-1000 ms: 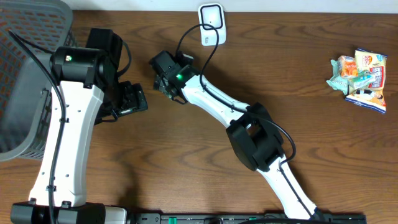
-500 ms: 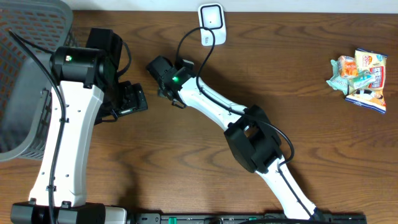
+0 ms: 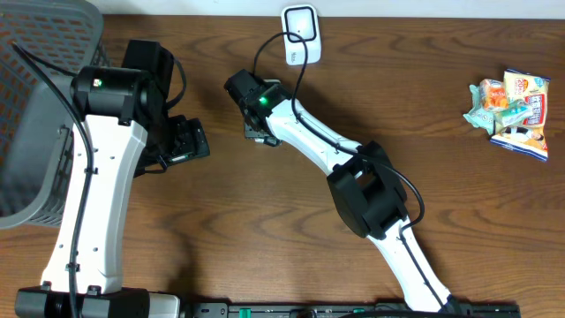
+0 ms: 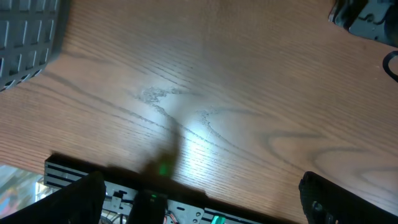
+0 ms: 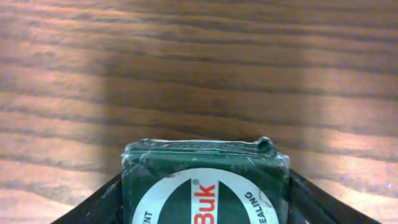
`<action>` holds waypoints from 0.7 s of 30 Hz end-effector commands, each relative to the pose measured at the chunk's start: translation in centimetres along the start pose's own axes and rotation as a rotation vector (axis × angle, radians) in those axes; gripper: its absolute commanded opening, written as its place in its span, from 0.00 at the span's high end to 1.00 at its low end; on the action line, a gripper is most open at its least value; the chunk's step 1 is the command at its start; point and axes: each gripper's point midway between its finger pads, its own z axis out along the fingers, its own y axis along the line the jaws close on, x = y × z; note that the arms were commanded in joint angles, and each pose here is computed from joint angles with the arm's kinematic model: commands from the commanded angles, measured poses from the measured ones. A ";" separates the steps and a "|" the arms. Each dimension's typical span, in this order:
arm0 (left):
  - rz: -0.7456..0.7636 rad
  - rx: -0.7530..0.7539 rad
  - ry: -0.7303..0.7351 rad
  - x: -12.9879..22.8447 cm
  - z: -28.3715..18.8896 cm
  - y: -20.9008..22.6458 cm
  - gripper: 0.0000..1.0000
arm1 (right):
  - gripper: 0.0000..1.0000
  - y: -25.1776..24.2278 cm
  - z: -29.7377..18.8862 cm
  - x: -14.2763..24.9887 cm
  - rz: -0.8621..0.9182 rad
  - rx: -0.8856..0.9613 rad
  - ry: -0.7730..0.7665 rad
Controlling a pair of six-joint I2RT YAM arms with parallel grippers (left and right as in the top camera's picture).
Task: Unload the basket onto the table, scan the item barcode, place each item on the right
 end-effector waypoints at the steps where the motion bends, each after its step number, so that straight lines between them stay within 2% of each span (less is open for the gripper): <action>1: -0.004 -0.015 0.001 -0.1 0.1 0.3 0.02 | 0.38 -0.1 1.1 1.7 -0.235 -0.003 0.059; 11: -0.004 -0.015 0.001 -0.1 0.1 0.3 0.02 | 0.37 -1.9 0.4 3.1 -0.475 -0.094 0.190; 21: -0.004 -0.015 0.001 -0.1 0.1 0.3 0.03 | 0.41 -5.0 -5.8 0.3 -0.772 -0.242 0.156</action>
